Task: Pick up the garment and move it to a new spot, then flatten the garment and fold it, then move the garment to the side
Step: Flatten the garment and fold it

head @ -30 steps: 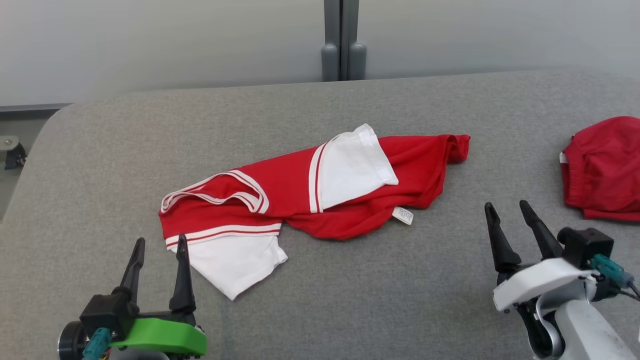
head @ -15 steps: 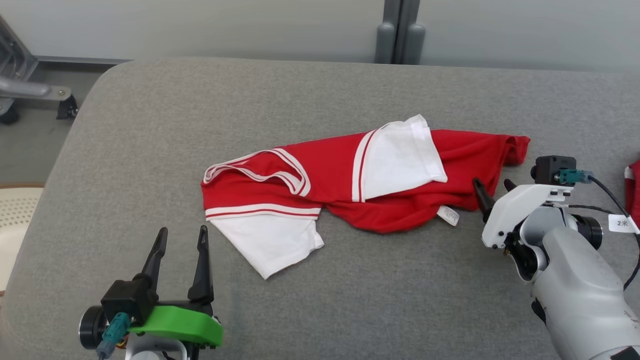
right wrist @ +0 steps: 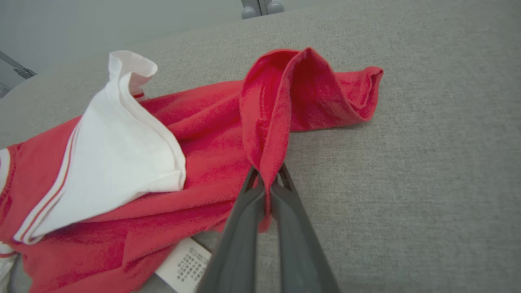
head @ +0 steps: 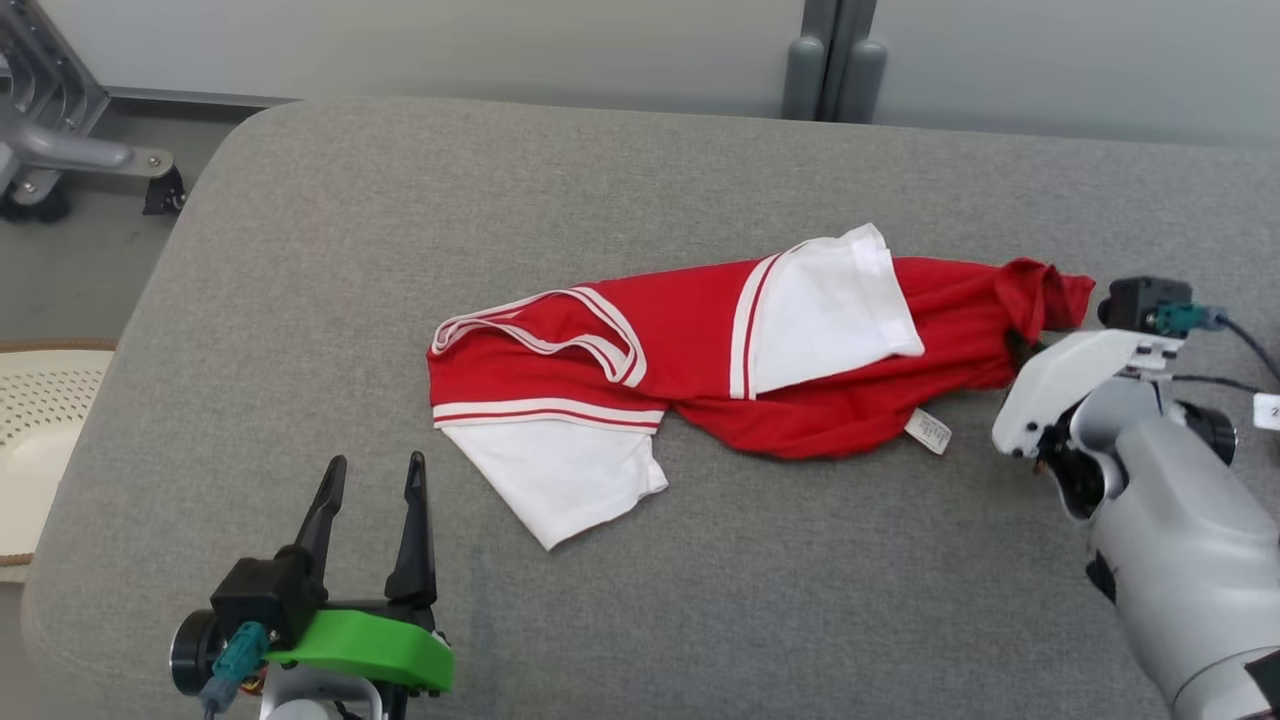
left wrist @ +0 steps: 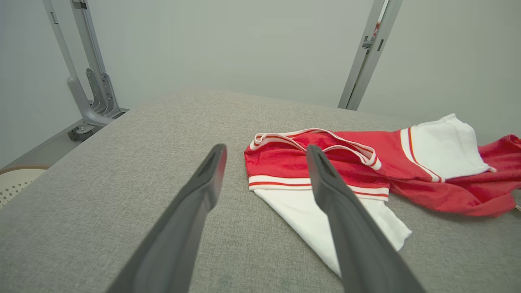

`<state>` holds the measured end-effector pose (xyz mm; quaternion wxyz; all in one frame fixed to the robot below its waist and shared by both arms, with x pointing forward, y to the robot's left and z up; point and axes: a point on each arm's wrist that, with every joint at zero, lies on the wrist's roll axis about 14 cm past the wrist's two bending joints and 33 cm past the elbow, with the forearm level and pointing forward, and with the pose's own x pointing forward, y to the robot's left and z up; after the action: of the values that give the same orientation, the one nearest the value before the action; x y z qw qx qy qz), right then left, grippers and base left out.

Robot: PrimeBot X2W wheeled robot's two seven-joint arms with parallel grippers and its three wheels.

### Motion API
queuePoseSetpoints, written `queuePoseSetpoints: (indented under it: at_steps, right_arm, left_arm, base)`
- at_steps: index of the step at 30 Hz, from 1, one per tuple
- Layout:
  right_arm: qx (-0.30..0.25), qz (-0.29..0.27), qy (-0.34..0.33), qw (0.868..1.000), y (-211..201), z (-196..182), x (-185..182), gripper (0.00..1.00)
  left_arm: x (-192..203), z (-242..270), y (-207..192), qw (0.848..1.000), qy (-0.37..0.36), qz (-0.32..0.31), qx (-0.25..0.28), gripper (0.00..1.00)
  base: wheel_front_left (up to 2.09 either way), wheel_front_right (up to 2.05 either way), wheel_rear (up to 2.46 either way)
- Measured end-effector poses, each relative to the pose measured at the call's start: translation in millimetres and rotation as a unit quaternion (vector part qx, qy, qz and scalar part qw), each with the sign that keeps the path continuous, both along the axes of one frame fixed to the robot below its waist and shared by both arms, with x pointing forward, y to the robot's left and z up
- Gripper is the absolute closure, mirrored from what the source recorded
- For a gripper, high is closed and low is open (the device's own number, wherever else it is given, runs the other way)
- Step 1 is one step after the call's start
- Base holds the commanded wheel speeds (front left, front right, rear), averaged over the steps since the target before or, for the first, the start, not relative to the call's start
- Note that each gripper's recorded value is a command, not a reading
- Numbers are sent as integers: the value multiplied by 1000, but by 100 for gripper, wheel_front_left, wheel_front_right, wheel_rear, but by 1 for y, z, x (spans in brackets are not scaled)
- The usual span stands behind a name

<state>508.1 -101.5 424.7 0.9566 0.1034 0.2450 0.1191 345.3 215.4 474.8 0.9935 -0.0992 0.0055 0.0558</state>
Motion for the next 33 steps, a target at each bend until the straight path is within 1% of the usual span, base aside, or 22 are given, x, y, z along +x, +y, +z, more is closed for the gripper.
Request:
queuePoseSetpoints:
  at_steps: [3,5,7,10,11,12,14,16,20,24,25,26,27,31,33]
  right_arm:
    - [25,7,-45,999,8,33,21,100]
    - [51,24,-69,996,18,57,29,100]
    - [74,42,-84,993,26,75,28,100]
    - [100,64,-96,988,27,95,18,100]
    - [117,73,-99,986,30,105,14,100]
    - [121,86,-99,984,34,110,11,100]
    - [120,103,-90,983,41,113,7,100]
    - [132,114,-74,982,49,111,7,100]
    - [140,147,-53,978,86,112,19,100]
    - [125,176,-16,976,128,86,24,100]
    - [120,181,-11,976,138,78,25,79]
    - [121,183,-9,976,145,74,26,45]
    - [122,185,-7,975,152,69,26,0]
    - [109,200,-11,974,174,47,21,0]
    - [105,208,-27,972,178,48,18,0]
  left_arm:
    - [-1,0,4,1000,1,8,0,0]
    - [-5,-2,9,1000,5,18,-1,0]
    - [-9,-5,12,1000,9,24,-1,0]
    - [-13,-6,14,1000,10,29,-5,0]
    - [-13,-5,14,999,9,30,-7,0]
    - [-13,-5,13,999,9,29,-10,0]
    - [-12,-7,10,1000,11,25,-13,0]
    - [-9,-5,6,1000,8,18,-15,0]
    - [-6,-5,6,1000,9,20,-20,0]
    - [-10,-12,12,999,23,35,-23,0]
    - [-10,-13,14,999,25,39,-24,0]
    - [-11,-14,16,998,27,43,-24,0]
    - [-12,-16,19,998,31,48,-25,0]
    - [-15,-22,25,997,43,59,-23,0]
    - [-15,-23,27,997,44,63,-22,0]
  base:
    - [0,0,0]
    - [0,0,0]
    - [0,0,0]
    - [0,0,0]
    - [0,0,0]
    - [0,0,0]
    - [0,0,0]
    - [0,0,0]
    - [0,0,0]
    - [0,0,0]
    - [0,0,0]
    - [0,0,0]
    - [0,0,0]
    - [0,0,0]
    - [0,0,0]
